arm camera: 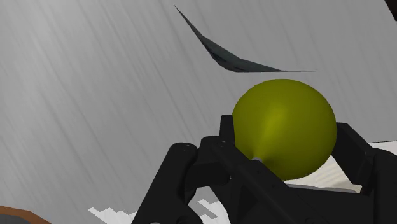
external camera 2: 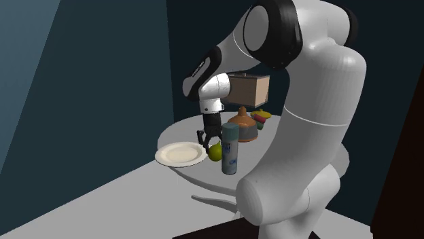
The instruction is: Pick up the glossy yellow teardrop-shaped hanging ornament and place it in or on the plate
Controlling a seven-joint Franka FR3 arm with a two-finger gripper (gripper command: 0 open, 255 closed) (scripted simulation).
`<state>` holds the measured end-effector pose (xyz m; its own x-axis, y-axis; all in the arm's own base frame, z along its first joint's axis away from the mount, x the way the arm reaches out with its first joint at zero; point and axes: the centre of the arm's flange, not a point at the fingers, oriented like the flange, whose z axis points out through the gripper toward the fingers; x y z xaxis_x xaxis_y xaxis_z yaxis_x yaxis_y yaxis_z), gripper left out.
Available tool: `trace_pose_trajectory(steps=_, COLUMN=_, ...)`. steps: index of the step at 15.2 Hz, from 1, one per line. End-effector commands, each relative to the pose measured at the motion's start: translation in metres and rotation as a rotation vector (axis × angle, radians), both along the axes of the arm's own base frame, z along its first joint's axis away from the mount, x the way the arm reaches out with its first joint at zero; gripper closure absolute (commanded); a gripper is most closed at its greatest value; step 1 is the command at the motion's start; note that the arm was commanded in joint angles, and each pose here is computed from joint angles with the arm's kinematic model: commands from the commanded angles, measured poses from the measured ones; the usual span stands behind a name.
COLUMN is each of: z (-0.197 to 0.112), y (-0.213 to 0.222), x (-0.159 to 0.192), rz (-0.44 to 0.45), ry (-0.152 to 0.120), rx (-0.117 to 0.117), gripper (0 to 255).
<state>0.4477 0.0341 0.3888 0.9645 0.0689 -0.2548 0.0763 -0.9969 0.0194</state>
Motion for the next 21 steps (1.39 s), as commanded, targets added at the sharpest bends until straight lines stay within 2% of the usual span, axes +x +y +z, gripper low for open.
trace_pose_trajectory(steps=1, z=0.011, y=0.0, x=0.0, rz=0.0, ry=0.001, rx=0.0, gripper=255)
trace_pose_trajectory(steps=11, z=0.061, y=0.0, x=0.0, rz=0.0, ry=0.001, rx=0.0, gripper=255)
trace_pose_trajectory(steps=21, z=0.056, y=0.092, x=0.094, rz=0.0, ry=0.001, rx=0.0, gripper=255)
